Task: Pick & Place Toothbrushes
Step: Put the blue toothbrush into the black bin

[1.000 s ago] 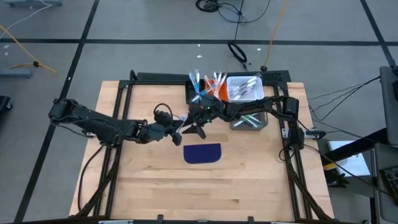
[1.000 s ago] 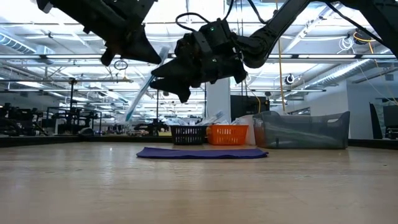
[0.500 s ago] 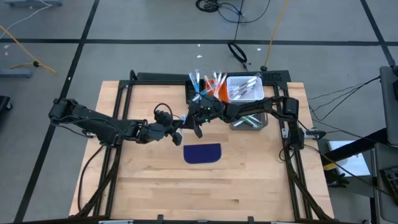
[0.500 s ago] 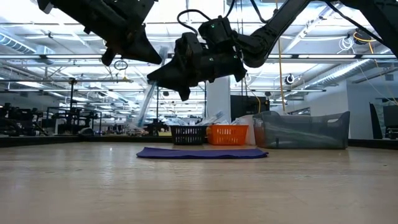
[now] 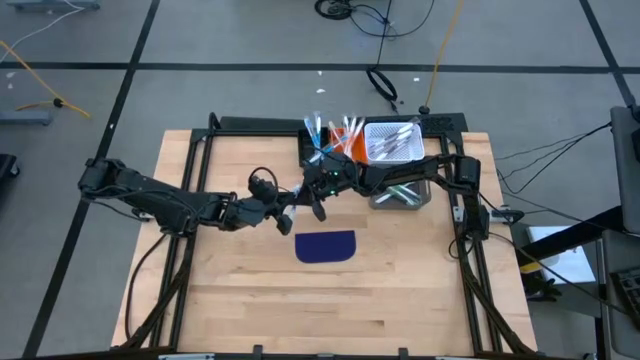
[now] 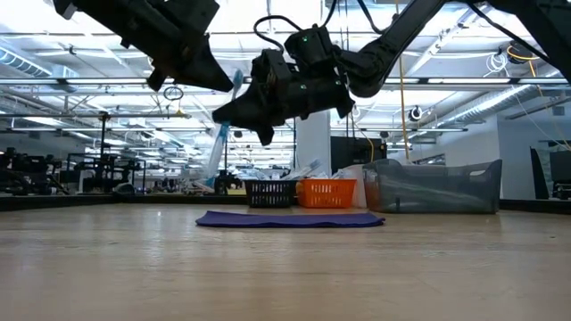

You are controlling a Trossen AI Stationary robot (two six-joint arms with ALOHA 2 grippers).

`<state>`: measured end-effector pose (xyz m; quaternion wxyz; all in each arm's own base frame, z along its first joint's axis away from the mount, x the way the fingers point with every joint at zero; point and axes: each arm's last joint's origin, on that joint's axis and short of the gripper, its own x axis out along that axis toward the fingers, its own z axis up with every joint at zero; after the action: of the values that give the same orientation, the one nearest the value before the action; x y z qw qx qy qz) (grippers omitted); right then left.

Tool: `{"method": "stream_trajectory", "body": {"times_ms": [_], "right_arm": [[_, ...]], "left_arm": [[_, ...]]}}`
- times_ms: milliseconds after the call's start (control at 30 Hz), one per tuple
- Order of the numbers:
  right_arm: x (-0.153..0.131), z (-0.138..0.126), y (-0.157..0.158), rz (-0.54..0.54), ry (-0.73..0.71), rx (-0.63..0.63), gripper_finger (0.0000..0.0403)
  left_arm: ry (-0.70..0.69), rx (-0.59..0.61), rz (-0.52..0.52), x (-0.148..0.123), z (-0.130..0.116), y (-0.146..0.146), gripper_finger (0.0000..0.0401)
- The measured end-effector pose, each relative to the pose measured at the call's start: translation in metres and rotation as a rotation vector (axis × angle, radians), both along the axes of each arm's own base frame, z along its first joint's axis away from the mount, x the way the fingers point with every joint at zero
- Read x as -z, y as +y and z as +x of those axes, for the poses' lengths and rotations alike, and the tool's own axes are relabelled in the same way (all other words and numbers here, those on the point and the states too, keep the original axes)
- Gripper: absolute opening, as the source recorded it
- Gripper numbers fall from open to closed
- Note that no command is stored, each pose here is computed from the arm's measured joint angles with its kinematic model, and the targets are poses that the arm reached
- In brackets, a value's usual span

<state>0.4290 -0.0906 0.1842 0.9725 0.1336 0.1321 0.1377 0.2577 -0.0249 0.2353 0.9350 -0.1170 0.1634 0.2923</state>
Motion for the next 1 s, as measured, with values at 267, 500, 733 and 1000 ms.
{"method": "stream_trajectory", "body": {"times_ms": [267, 500, 733, 1000], "right_arm": [[0.0, -0.005, -0.021, 0.024, 0.009, 0.054, 0.0016], [0.0, -0.015, -0.057, 0.04, 0.011, 0.188, 0.0016], [-0.002, -0.033, -0.102, 0.074, -0.002, 0.368, 0.0016], [-0.006, -0.056, -0.145, 0.172, -0.034, 0.5, 0.0016]], "left_arm": [[-0.007, 0.027, 0.052, -0.013, -0.009, 0.002, 0.0085], [-0.01, 0.094, 0.007, -0.016, -0.014, -0.004, 0.0114], [0.038, 0.103, -0.014, -0.008, -0.014, -0.01, 0.0115], [0.093, 0.095, 0.003, 0.005, -0.007, -0.011, 0.0115]]}}
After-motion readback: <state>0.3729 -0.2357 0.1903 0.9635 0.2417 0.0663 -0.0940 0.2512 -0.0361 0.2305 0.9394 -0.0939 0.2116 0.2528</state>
